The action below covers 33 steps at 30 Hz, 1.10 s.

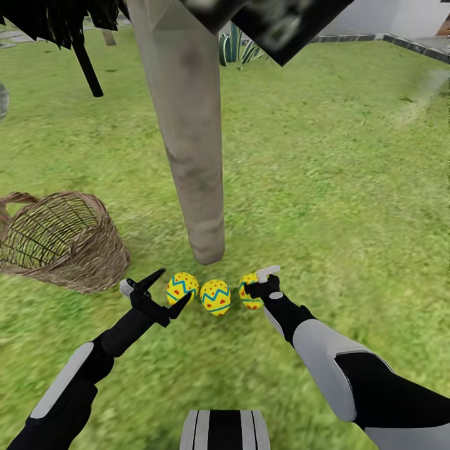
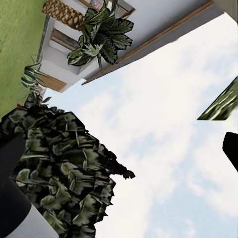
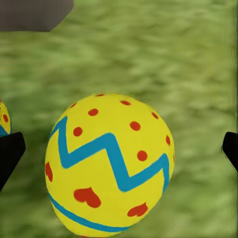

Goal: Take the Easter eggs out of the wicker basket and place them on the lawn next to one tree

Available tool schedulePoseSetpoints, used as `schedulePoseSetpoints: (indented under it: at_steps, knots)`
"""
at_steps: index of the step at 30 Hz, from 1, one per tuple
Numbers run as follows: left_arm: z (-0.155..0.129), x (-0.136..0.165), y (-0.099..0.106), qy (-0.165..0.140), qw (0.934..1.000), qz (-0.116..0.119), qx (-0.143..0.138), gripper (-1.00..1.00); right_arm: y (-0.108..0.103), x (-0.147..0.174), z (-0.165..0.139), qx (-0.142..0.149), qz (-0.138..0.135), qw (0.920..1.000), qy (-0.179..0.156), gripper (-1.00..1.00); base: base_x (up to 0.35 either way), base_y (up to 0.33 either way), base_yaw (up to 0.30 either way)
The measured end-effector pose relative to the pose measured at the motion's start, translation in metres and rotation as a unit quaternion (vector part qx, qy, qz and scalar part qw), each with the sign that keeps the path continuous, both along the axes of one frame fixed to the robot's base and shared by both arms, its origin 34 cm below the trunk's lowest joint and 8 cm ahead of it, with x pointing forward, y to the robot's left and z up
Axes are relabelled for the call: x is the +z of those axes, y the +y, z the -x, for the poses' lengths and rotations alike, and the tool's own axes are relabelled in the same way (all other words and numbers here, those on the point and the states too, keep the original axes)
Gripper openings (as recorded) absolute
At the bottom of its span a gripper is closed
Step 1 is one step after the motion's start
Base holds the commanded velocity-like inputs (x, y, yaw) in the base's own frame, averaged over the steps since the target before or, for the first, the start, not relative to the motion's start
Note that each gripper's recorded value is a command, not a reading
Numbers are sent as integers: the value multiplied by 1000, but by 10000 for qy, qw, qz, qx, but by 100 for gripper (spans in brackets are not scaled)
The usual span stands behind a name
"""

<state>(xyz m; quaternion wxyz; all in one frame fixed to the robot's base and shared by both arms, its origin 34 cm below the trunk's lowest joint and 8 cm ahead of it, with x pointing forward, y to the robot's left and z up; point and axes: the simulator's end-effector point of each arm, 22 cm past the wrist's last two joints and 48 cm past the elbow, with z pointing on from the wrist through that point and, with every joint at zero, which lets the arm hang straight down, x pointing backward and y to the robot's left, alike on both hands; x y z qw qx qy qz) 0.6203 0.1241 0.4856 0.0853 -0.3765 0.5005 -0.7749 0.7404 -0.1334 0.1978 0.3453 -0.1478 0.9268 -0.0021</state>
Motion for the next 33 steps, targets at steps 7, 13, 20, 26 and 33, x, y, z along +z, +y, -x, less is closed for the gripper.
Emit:
schedulePoseSetpoints:
  at_steps: [7,13,20,26,33]
  knots:
    - [0,16,0,-139,9999,-11,-3,100,0,19,-8,-2,-1,9999,-139,100,-274,0,0]
    - [0,29,0,-262,9997,-13,-3,100,0,36,-15,-1,-1,9997,-260,100,-344,0,0]
    - [0,45,0,-398,9992,-20,-4,100,-1,56,-23,-5,4,9992,-410,100,-344,0,0]
    - [1,58,-1,-517,9987,-25,-7,100,-1,74,-29,-5,3,9986,-533,100,-344,0,0]
    - [3,74,0,-655,9978,-34,-7,100,-1,94,-34,-8,9,9978,-664,100,-100,0,0]
